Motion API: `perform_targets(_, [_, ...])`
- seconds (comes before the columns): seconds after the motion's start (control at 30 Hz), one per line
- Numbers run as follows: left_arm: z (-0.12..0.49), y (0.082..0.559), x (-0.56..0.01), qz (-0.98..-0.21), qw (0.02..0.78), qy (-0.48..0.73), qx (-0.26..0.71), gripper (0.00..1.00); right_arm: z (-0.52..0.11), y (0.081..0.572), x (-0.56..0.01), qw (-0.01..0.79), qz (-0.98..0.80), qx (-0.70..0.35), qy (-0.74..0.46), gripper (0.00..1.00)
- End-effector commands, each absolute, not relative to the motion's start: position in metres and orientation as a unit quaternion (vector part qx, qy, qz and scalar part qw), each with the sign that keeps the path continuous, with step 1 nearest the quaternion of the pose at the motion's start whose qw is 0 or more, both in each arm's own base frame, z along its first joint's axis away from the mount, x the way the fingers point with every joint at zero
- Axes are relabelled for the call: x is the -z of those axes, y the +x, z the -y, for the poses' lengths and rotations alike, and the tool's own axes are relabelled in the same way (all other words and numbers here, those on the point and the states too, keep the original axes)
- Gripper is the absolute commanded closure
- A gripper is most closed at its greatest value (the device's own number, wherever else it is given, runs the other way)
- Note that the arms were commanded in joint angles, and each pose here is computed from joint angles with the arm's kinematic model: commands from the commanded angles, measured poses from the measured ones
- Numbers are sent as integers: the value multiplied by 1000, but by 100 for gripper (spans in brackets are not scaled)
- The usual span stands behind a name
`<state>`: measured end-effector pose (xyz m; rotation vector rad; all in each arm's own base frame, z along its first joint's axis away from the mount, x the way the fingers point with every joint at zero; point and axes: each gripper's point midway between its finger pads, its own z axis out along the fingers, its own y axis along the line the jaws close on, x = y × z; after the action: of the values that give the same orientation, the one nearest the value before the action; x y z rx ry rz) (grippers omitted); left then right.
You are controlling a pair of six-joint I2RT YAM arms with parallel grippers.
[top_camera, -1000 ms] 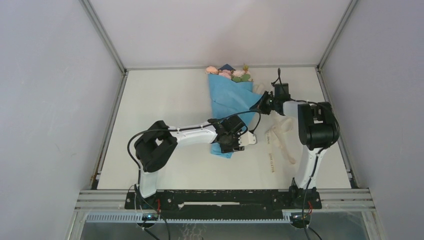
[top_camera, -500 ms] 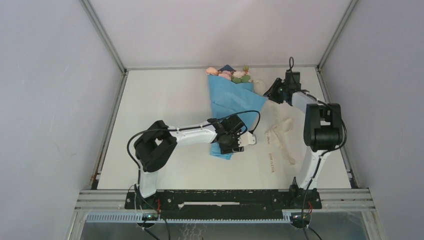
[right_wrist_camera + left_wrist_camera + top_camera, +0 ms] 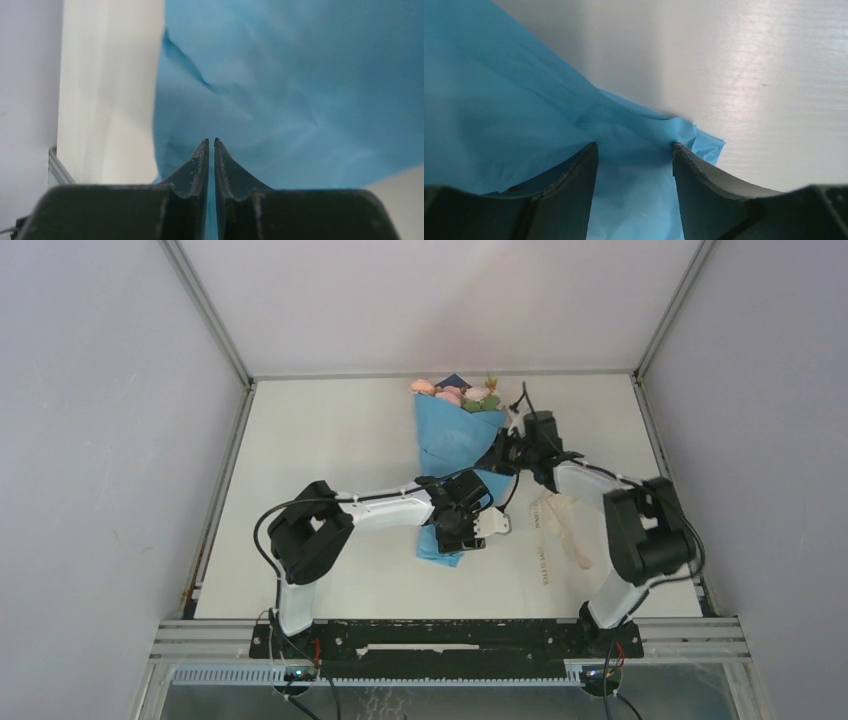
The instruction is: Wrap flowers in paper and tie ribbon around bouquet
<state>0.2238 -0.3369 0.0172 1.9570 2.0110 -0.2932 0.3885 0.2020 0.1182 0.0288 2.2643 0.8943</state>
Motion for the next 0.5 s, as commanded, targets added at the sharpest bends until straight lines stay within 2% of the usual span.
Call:
perform_targets(0.0, [310,181,-8,-719,53,682,125,38,-244,369,-73,265,-871,-413,-4,86])
perform_targets(0.23, [317,145,-48,-699,20,694,170,38,-239,368,-14,224,-894,-386,42,92])
perform_targets(0.4, [305,101,-74,-660,-59,721,203,40,-235,366,-5,221,-899,-375,47,92])
perform_targets(0.47, [305,107,-95,-652,-51,726,214,40,-235,365,-5,221,-901,-371,42,92])
